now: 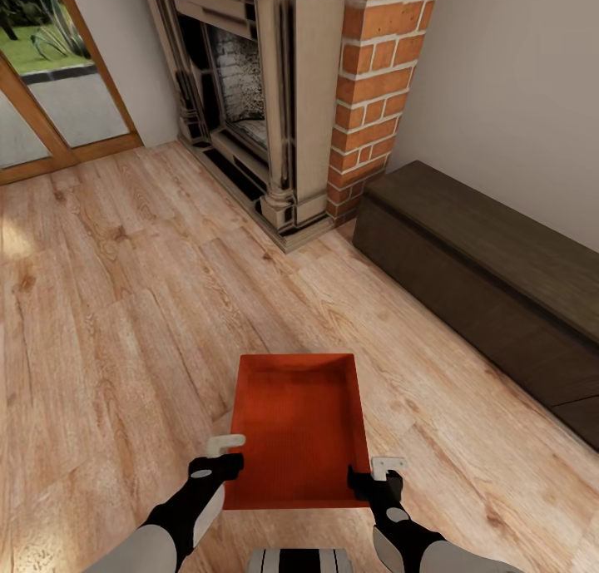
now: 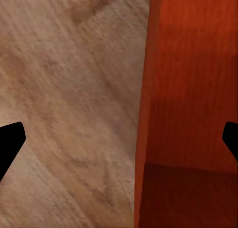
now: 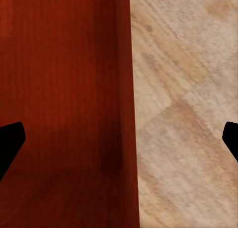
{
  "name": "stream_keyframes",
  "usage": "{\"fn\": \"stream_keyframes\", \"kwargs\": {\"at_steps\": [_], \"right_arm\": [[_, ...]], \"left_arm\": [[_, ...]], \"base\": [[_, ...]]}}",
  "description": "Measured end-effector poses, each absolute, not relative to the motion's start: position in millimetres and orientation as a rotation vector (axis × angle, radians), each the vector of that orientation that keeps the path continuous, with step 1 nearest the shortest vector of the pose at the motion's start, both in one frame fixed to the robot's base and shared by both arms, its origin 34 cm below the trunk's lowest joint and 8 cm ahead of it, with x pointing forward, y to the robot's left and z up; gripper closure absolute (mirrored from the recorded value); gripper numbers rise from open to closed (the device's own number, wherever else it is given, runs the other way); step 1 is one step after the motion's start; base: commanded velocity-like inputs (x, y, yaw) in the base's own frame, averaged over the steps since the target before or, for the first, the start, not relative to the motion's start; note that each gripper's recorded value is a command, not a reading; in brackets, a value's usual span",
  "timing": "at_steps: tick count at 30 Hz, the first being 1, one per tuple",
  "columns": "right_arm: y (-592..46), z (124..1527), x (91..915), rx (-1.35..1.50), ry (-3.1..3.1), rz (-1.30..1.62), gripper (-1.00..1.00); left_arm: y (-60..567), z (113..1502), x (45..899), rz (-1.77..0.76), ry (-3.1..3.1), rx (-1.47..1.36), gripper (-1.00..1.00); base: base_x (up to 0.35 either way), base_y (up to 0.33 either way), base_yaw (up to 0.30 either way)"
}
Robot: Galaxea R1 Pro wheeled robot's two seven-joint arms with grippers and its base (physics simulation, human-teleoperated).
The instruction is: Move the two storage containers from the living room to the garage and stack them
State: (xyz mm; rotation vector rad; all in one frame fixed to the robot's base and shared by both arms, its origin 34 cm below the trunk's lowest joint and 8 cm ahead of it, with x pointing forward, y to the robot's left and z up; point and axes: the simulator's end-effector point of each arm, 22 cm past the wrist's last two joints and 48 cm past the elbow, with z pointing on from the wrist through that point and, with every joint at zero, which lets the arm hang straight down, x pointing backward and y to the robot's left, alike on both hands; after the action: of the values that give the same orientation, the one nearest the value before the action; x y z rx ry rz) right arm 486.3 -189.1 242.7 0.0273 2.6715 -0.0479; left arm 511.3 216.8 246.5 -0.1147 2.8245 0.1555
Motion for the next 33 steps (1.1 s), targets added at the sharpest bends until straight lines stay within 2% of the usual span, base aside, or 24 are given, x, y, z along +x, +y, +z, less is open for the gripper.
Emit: {"fn": "stream_keyframes", "kwargs": {"at_steps": [13,33], "right_arm": [[-189.4,242.7,486.5,0.028,2.671,-0.048,-1.0],[-189.1,222.8,484.3,0.03,2.659,-0.047,-1.0]], "left_arm": [[195.3,247.9,511.5,0.116,2.827,-0.119,-1.0],[196.2,225.8,504.9,0.119,2.832,-0.11,-1.0]], "base": [[0.0,0.0,0.0],[0.0,0.0,0.0]]}}
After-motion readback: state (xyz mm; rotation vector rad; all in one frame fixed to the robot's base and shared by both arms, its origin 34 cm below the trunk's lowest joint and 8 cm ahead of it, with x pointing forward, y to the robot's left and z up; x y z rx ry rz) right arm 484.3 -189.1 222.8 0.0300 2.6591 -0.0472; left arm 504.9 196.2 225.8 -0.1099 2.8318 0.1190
